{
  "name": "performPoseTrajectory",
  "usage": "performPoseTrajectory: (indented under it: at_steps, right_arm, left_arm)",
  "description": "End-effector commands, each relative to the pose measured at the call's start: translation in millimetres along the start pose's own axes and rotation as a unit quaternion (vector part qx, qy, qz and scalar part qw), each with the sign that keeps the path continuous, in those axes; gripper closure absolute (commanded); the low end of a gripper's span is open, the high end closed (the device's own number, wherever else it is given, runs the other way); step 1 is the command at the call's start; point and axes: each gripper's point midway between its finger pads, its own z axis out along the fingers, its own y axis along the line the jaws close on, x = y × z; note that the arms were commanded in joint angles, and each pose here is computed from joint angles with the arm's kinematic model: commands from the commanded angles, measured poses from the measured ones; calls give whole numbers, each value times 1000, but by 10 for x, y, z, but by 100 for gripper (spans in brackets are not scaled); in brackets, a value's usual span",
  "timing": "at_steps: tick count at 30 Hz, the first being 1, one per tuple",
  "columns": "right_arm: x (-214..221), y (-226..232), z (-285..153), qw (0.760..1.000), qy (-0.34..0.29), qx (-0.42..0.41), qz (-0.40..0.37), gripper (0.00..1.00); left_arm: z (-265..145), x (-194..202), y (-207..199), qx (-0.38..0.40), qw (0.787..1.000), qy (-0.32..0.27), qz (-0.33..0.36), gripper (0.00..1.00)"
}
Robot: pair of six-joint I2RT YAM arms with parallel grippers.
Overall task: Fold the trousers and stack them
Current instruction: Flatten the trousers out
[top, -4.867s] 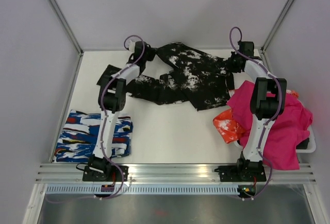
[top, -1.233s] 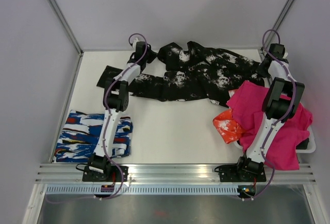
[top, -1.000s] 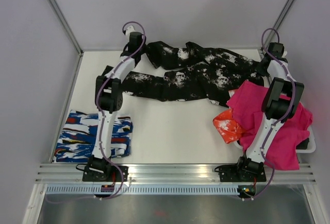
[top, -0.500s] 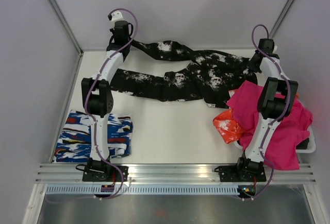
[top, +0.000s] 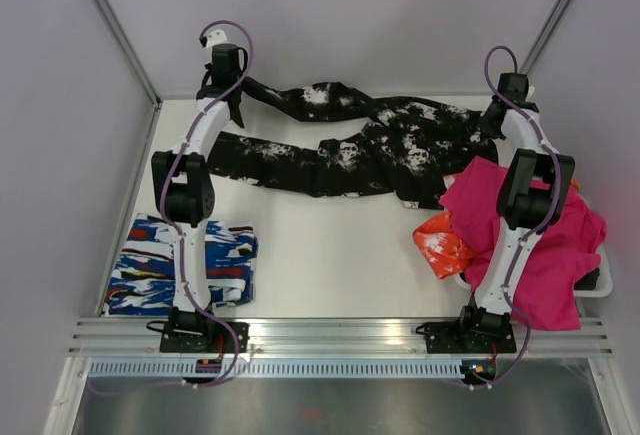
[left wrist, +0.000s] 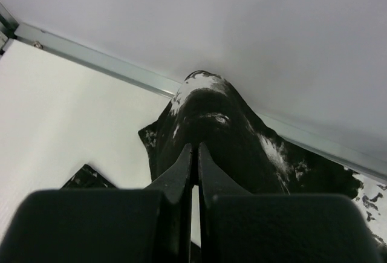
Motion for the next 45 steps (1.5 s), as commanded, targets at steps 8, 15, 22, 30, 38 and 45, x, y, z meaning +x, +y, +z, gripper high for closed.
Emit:
performPoseTrajectory:
  at_steps: [8,15,22,30,38,45]
  right_arm:
    - [-513,-88,-66,996,-69,36,-33,100]
    - [-496,-50,23,997,-62,15,-44,100]
    - [-583,-3,118,996,-69,3,-57,100]
    - [-594,-11,194,997,-66,-14,-36,100]
    - [-515,103,267,997,-54,-41,-22,100]
    - [-491,156,221,997,-52,-46,-23,100]
  left_arm:
    - [58,-108,400,21,993,42,-108,96]
    - [-201,-257,400,56,997,20,-39,1]
    - [-148,-145,663,14,990,61,-124,0]
    - [297,335,980,-58,952,104,-282,13]
    - [674,752,698,-14,913,147,-381,19]
    - [885,1026,754,-35,896,145,-419,26]
